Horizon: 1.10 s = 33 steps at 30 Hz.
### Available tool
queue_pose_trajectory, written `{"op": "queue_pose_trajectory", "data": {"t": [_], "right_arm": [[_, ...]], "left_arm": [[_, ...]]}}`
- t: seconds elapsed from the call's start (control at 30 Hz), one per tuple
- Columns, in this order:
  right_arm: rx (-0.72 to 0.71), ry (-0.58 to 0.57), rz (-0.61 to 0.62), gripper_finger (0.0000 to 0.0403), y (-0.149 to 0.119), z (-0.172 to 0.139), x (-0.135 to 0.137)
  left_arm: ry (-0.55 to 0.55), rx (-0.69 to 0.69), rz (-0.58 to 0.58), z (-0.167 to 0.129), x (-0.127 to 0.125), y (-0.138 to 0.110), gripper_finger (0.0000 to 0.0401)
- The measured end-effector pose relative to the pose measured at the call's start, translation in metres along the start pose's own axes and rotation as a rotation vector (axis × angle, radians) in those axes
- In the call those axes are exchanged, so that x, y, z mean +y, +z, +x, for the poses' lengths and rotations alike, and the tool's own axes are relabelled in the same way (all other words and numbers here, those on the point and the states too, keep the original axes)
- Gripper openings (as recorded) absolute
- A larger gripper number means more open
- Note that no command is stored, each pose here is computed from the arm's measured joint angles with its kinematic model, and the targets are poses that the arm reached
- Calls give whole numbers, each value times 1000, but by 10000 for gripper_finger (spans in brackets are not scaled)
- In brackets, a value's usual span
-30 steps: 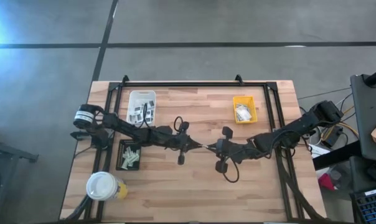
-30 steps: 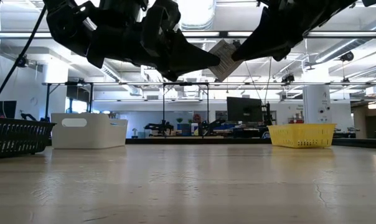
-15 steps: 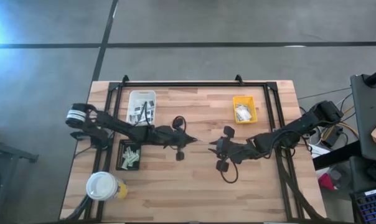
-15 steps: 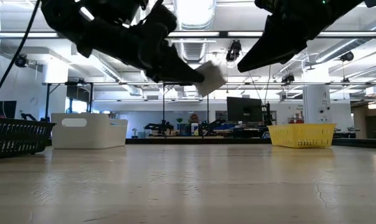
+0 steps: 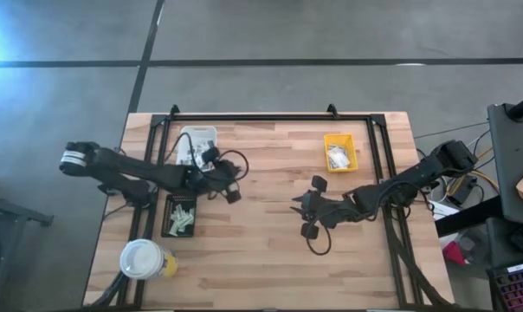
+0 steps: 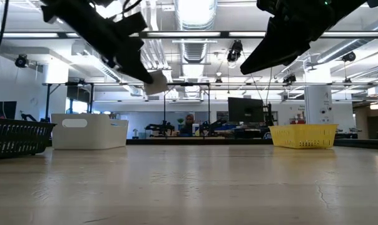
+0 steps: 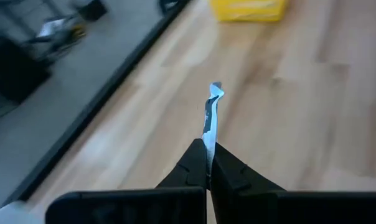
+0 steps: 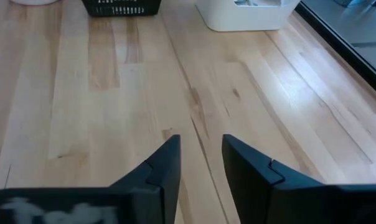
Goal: Pick & Place First Aid Supplies
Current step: Put the gray towelette pack into the white bin
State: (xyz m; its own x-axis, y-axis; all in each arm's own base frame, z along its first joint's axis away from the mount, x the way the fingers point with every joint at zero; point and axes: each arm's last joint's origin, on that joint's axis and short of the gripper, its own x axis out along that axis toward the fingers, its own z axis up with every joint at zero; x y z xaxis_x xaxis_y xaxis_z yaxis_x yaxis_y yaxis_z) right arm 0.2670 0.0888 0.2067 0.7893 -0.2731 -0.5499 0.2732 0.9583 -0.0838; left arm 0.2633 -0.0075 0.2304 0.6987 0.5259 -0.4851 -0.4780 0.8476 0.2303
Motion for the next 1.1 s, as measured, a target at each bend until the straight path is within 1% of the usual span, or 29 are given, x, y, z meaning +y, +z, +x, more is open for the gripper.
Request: {"op": "queue_pose_trajectory", "data": {"t": [0.17, 0.33, 0.43, 0.57, 0.83, 0.93, 1.1], "right_arm": [[0, 0, 0, 103, 0, 0, 0], [0, 0, 0, 92, 0, 0, 0], [1, 0, 0, 86, 0, 0, 0], [1, 1, 0, 78, 0, 0, 0], [1, 1, 0, 68, 0, 0, 0], [1, 1, 0, 70, 0, 0, 0], [1, 1, 0, 78, 0, 0, 0]], "left_arm": [[146, 67, -32, -14, 15, -7, 1], [321, 144, -81, -24, 28, -22, 0], [389, 170, -134, -26, 32, -33, 0], [427, 192, -191, -25, 35, -47, 0], [506, 215, -308, -20, 44, -67, 2], [524, 224, -327, -19, 46, -72, 6], [524, 231, -336, -19, 47, -73, 8]]}}
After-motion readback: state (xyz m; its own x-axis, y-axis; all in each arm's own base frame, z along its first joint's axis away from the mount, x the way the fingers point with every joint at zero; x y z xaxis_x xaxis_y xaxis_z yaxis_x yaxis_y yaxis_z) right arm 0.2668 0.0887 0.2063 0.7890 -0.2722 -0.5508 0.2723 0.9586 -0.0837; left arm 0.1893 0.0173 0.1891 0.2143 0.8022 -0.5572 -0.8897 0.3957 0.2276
